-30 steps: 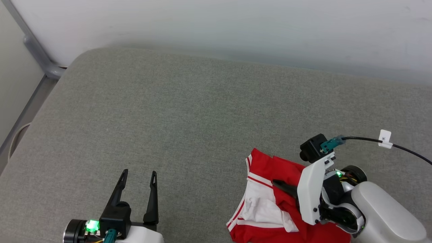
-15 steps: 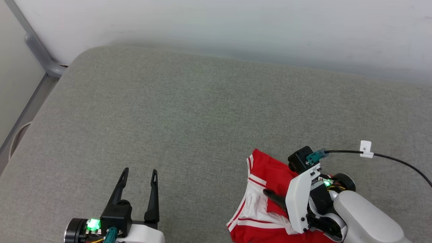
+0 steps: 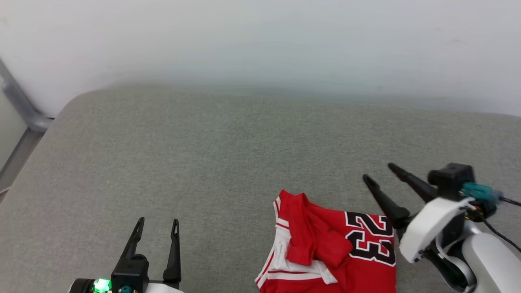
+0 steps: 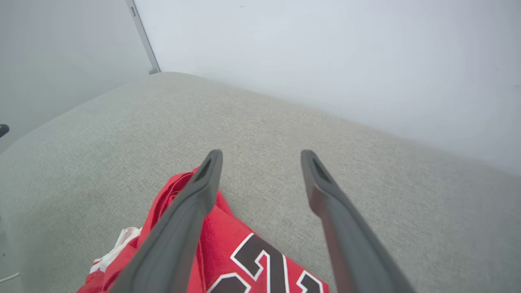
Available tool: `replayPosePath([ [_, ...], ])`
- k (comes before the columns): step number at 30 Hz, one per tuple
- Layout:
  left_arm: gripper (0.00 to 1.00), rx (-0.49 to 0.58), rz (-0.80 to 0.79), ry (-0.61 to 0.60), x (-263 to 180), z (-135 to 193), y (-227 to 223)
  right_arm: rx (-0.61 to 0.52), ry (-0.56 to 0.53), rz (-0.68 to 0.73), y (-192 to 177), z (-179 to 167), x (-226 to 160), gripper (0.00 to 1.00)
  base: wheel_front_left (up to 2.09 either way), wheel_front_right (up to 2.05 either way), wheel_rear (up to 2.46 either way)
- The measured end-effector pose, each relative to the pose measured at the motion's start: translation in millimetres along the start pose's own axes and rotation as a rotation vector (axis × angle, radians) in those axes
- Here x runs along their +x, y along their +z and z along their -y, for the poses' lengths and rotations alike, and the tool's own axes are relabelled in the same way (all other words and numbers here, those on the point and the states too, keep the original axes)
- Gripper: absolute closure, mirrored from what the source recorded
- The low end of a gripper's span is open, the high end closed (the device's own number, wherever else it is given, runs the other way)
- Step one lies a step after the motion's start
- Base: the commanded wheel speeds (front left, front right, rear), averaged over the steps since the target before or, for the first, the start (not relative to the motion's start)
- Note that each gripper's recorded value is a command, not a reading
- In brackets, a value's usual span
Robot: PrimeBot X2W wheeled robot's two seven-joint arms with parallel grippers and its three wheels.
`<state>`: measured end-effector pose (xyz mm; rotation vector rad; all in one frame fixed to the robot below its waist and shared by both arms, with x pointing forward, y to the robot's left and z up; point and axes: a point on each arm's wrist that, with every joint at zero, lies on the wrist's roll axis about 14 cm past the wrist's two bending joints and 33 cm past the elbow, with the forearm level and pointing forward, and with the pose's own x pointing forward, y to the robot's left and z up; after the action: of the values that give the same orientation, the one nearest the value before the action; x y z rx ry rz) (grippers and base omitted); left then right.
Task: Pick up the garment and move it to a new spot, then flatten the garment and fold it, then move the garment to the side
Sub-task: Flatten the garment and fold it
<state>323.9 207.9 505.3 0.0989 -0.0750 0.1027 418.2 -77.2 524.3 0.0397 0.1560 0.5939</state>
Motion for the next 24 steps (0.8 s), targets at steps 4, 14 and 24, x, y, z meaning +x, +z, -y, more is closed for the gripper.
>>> replayPosePath([
  [4, 0.0, -0.001, 0.02, -0.031, 3.4, 7.2, 5.6, -0.028, -0.126, 0.139, 23.2, 27.0, -27.0, 0.0, 0.0, 0.0, 0.0],
  [14, 0.0, -0.005, 0.041, -0.081, 10.8, 21.7, 11.3, -0.122, -0.397, 0.365, 44.8, 61.1, -90.6, 0.0, 0.0, 0.0, 0.0],
  [24, 0.0, -0.007, 0.05, -0.1, 10.6, 26.5, 14.0, -0.108, -0.521, 0.367, 17.3, 56.2, -125.2, 0.0, 0.0, 0.0, 0.0],
])
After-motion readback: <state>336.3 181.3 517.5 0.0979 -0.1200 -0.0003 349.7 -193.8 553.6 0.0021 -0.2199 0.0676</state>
